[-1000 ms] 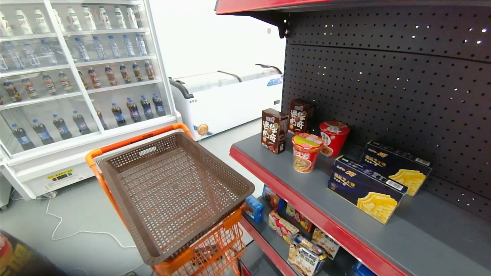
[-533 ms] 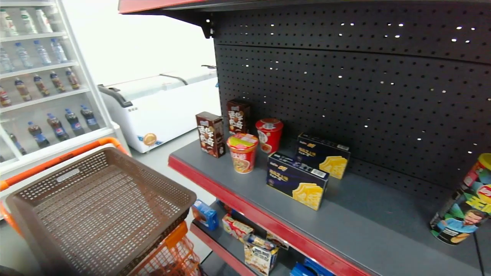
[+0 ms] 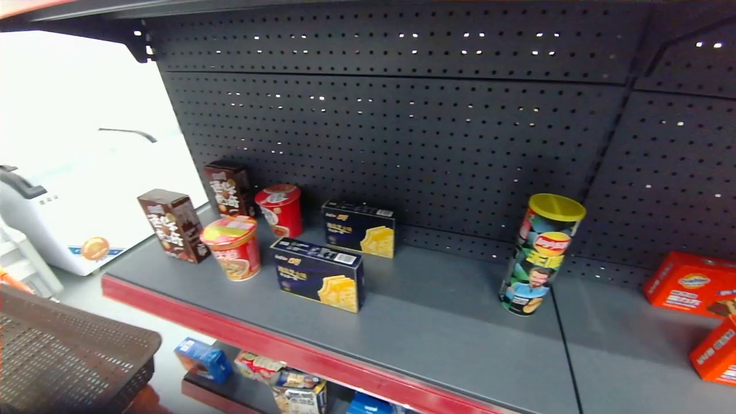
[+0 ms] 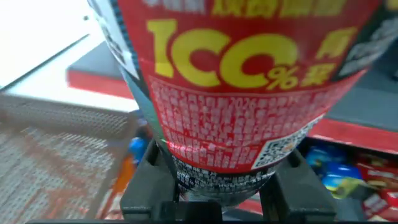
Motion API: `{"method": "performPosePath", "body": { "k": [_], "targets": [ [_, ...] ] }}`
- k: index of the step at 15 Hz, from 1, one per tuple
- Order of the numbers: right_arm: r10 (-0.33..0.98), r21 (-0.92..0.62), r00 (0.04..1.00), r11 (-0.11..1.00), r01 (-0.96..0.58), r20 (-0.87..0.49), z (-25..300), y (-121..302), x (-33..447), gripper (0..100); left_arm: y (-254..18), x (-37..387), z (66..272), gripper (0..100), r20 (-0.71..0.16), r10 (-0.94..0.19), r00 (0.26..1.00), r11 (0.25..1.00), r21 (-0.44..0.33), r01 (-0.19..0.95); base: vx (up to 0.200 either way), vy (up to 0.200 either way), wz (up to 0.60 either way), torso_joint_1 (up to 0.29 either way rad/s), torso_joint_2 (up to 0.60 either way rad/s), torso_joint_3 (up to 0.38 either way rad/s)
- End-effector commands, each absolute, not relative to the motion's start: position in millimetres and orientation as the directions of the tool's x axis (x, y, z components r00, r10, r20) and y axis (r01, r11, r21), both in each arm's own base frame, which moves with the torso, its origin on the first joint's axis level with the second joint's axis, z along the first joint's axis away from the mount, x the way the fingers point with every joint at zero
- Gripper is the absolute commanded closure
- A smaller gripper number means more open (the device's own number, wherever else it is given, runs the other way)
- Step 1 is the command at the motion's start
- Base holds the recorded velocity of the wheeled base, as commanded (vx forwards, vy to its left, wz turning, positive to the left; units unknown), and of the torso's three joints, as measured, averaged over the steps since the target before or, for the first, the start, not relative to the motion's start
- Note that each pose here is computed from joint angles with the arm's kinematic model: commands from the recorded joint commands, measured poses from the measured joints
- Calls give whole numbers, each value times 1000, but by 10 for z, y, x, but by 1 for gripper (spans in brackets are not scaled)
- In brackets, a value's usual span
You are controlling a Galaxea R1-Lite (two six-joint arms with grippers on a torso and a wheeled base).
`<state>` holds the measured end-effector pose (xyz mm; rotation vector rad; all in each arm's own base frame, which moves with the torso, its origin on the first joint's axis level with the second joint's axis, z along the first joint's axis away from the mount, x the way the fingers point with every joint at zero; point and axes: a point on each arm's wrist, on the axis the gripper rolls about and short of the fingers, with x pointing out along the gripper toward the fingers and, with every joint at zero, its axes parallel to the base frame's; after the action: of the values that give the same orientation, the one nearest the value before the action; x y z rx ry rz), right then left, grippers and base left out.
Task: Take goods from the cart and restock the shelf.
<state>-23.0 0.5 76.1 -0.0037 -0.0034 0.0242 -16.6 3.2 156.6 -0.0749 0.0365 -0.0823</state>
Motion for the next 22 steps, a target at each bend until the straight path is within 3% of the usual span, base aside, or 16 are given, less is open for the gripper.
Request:
{"method": "performPosePath", "body": {
  "k": [1, 9, 10, 11, 12, 13, 17, 22],
  "targets": [
    [25, -5, 1000, 1000, -25, 3, 761, 6, -229, 0, 32, -166, 1563, 100, -34, -81, 996, 994, -77, 78, 0, 0, -600, 7, -2, 7],
    [26, -14, 1000, 1000, -26, -12, 766, 5, -222, 0, 51, -231, 1679, 100, 23, -25, 999, 998, -64, 26, 0, 0, 0, 0, 0, 0],
    [-118, 7, 991, 993, 119, -70, 780, -11, -173, 0, 62, -235, 1685, 100, 27, 18, 999, 999, -39, -17, 0, 0, 0, 0, 0, 0],
    [-40, 26, 998, 999, 41, -49, 1050, -5, -152, 0, 69, -239, 1717, 100, 33, 45, 998, 998, -36, -43, 0, 0, 0, 0, 0, 0],
    [8, 93, 997, 996, 0, -78, 1521, -1, 21, 0, 69, -240, 1721, 100, 35, 46, 998, 999, -20, -45, 0, 0, 0, 0, 0, 0],
    [32, 100, 996, 995, -24, -83, 1745, 6, 167, 0, 68, -231, 1688, 100, 24, 45, 999, 999, 5, -45, 0, 0, 0, 0, 0, 0],
    [231, 16, 959, 973, -231, -166, 1828, 87, 481, 0, 65, -195, 1572, 100, -30, 45, 999, 999, 21, -44, 0, 0, 0, 0, 0, 0],
    [419, 18, 891, 906, -423, -173, 1870, 306, 1376, 0, 69, -204, 1618, 100, -17, 26, 1000, 1000, -6, -26, 0, 0, 0, 0, 0, 0]
  ]
}}
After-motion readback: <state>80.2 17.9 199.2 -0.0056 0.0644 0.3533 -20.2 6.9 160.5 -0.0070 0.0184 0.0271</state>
